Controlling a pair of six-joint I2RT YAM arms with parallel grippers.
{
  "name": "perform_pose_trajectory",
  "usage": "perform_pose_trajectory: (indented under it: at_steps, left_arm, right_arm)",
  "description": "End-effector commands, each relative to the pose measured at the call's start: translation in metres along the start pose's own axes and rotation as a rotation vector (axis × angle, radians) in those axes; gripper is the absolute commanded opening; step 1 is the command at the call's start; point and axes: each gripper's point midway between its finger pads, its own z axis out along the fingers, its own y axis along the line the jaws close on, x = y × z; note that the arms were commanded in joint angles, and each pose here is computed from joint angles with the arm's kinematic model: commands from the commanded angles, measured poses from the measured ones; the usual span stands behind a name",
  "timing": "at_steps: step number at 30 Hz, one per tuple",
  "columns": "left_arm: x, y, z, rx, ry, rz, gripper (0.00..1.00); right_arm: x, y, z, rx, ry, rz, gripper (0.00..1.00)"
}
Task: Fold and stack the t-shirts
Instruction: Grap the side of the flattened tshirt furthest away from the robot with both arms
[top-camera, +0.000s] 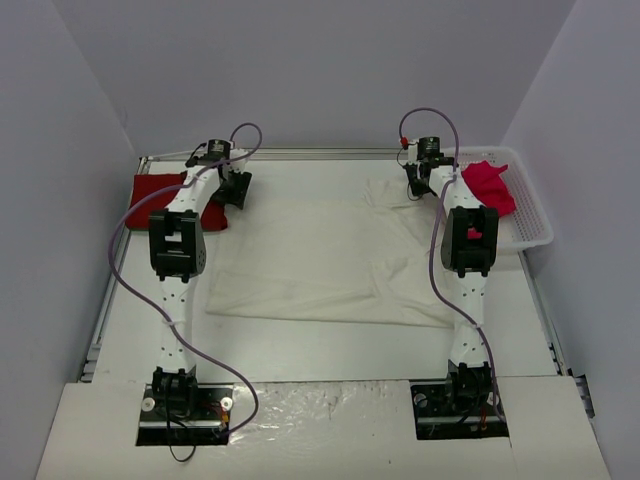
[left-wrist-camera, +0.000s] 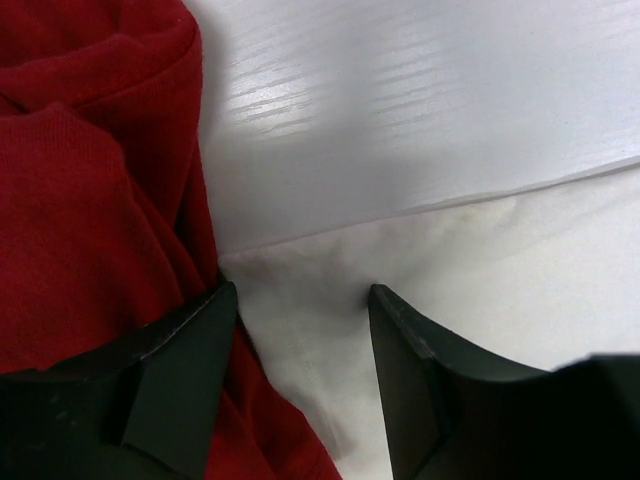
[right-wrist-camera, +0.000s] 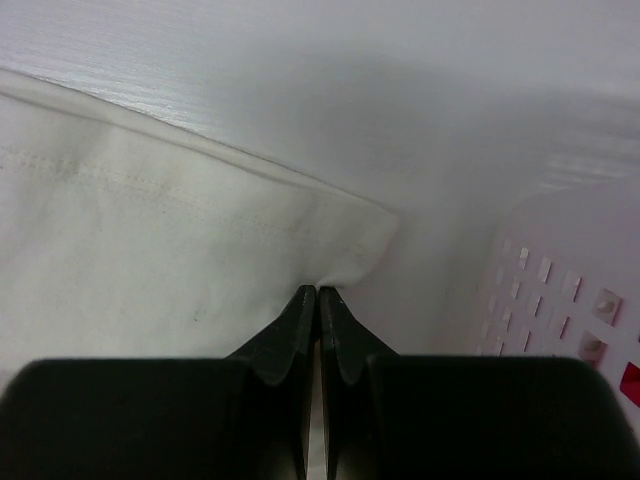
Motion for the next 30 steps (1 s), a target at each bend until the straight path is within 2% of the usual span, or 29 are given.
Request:
perform_pose_trajectory:
  at_steps: [1,3,8,11,13,15,16,24,30]
  left_arm:
    - [0.05,0.01,0.015,-0.017,0.175,-0.011,0.53]
    - [0.052,0.007,0.017,0.0,0.189,-0.008,0.5]
    - [0.062,0.004,0.027,0.023,0.226,-0.004,0.5]
    - [0.068,0.002,0.03,0.035,0.254,0.002,0.46]
    - [0.07,0.002,0.031,0.035,0.258,0.008,0.36]
    - [0.069,0.003,0.03,0.035,0.258,0.01,0.09]
    - [0.07,0.003,0.03,0.038,0.261,0.014,0.03]
    - [0.064,0.003,0.019,0.026,0.234,0.028,0.02]
    - [0.045,0.0,-0.004,0.038,0.147,0.017,0.02]
  right_arm:
    - [0.008,-0.002,-0.012,-0.01,0.047,-0.015,0.0]
    - [0.007,-0.003,-0.013,-0.008,0.046,-0.015,0.0]
    - [0.009,-0.003,-0.013,-0.01,0.053,-0.024,0.0]
    - [0.011,-0.002,-0.013,-0.012,0.057,-0.027,0.0]
    - [0.012,-0.001,-0.012,-0.017,0.061,-0.03,0.0]
    - [0.014,0.0,-0.01,-0.019,0.068,-0.032,0.0]
    - [0.015,0.0,-0.01,-0.021,0.071,-0.032,0.0]
    - [0.022,0.004,-0.007,-0.008,0.098,-0.059,0.0]
    - [0.014,-0.003,-0.025,0.0,0.078,-0.06,0.0]
